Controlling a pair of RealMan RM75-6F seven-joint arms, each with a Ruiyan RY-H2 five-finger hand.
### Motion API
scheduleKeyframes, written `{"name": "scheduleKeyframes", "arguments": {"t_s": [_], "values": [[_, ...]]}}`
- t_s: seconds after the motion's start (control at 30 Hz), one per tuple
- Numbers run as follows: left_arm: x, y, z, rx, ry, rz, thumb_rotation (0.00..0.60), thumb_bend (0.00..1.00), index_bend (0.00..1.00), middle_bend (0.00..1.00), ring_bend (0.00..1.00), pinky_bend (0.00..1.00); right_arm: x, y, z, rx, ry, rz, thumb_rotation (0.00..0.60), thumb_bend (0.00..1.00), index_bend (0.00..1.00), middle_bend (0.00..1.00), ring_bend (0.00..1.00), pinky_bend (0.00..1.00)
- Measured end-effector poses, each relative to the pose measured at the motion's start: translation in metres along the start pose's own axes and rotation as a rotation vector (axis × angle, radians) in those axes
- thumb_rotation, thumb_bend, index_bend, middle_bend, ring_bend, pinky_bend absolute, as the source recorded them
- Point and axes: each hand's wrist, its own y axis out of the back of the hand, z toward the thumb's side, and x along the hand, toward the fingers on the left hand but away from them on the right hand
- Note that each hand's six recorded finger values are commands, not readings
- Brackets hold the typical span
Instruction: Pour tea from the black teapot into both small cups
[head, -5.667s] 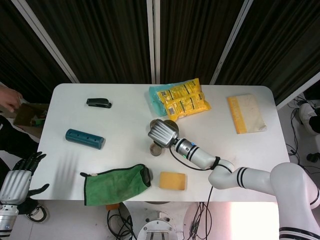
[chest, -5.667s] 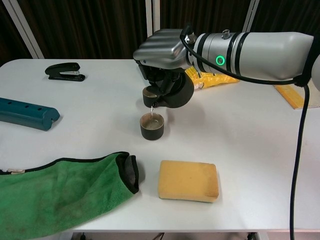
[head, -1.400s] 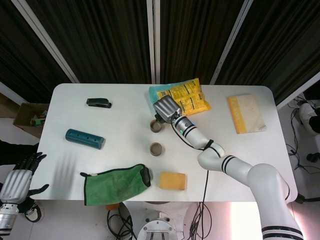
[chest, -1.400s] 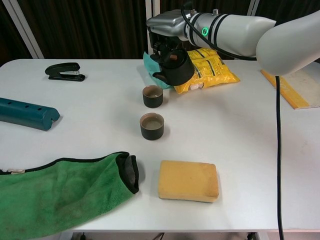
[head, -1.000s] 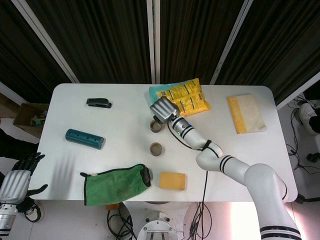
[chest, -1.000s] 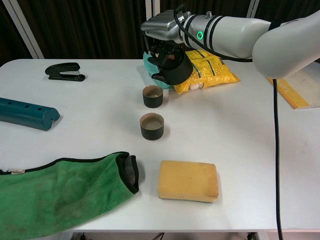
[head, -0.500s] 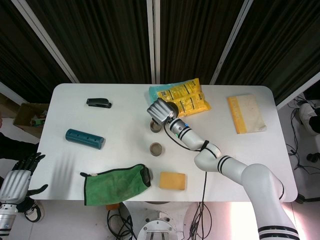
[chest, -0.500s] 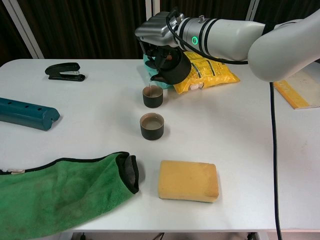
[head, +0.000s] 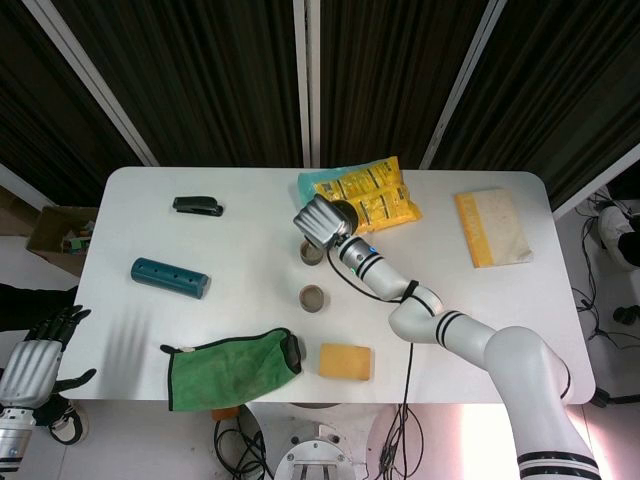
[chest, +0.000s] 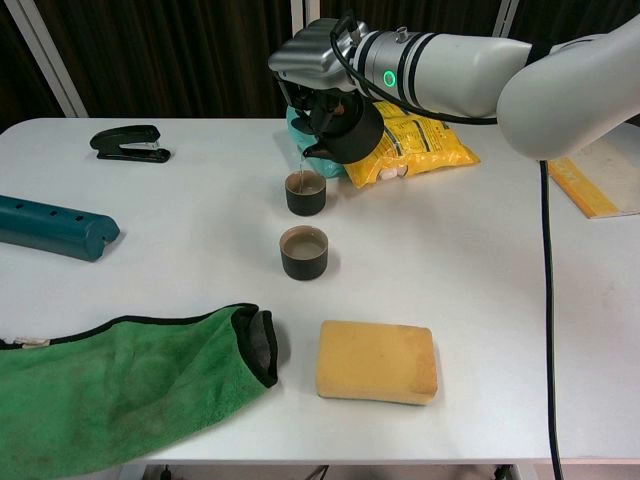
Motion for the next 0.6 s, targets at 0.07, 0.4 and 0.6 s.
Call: {"name": "scheduleKeyframes", "arguments": {"t_s": [0.07, 0.4, 0.6], "values": [[0.0, 0.0001, 0.0, 0.0, 0.0, 0.001, 0.6, 0.07, 0.16, 0.12, 0.11, 0.22, 0.0001, 0.0007, 0.0001, 0.005, 0.001, -0.001, 0.6, 0.47, 1.0, 1.0, 1.0, 0.57], [-0.0004, -0.0001, -0.0003, 0.0, 0.001, -0.002, 0.6, 0.07, 0.16, 0.12, 0.11, 0.22, 0.001, 0.0015, -0.003, 0.034, -0.006, 0.002, 0.6, 0.46, 1.0, 1.0, 1.0, 0.57], [0.0001, -0.0014, 0.0002, 0.001, -0.001, -0.005, 0.6, 0.07, 0.16, 0.12, 0.11, 0.22, 0.0013, 0.0001, -0.002, 0.058, -0.003, 0.005, 0.6, 0.46, 1.0, 1.0, 1.0, 0.57]]}}
